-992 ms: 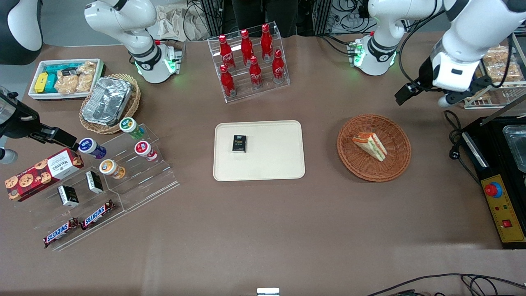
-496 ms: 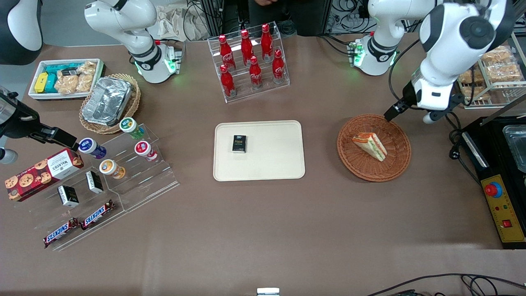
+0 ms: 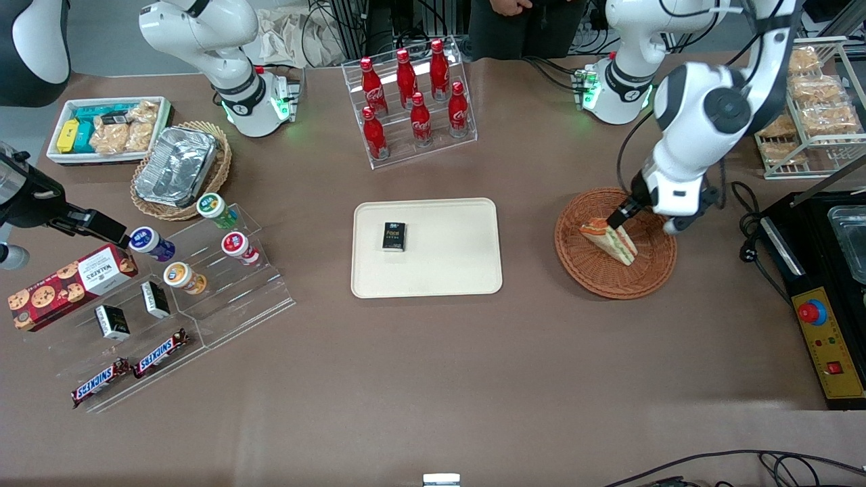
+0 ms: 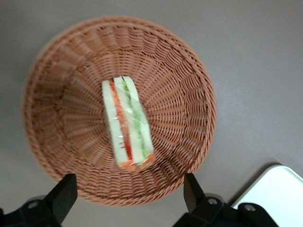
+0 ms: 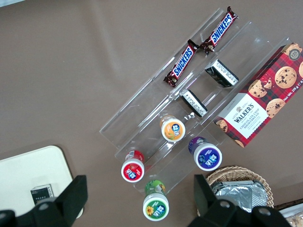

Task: Place sandwich from basket to tray
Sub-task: 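Lower the open left gripper over the wrapped sandwich in the basket, then close the left gripper on the wrapped sandwich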

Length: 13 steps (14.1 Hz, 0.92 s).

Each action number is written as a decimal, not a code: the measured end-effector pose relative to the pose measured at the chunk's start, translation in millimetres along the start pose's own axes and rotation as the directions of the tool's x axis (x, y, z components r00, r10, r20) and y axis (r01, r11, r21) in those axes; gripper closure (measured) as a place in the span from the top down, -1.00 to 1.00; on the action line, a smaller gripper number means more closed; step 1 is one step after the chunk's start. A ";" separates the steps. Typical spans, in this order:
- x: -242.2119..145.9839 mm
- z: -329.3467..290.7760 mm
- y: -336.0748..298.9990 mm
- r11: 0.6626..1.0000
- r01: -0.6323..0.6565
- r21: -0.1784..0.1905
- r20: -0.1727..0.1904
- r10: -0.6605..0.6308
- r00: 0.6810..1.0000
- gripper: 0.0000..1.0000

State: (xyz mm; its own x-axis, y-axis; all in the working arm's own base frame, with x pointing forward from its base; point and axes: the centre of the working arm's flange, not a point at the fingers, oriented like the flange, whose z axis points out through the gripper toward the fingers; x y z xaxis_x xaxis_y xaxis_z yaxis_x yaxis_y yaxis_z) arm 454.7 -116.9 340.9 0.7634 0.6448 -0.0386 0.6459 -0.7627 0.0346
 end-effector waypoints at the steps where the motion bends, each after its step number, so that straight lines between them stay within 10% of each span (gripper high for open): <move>1: 1.5 12.1 2.0 1.000 0.002 0.004 0.007 -0.002 1.000 1.00; 13: 13.7 77.5 2.4 0.997 0.040 0.066 0.002 -0.040 0.999 1.00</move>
State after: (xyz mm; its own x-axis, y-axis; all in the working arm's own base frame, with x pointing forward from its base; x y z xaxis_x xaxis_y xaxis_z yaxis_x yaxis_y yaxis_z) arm 466.2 -113.9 263.0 0.7371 0.6744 -0.0422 0.6736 -0.7383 -0.0333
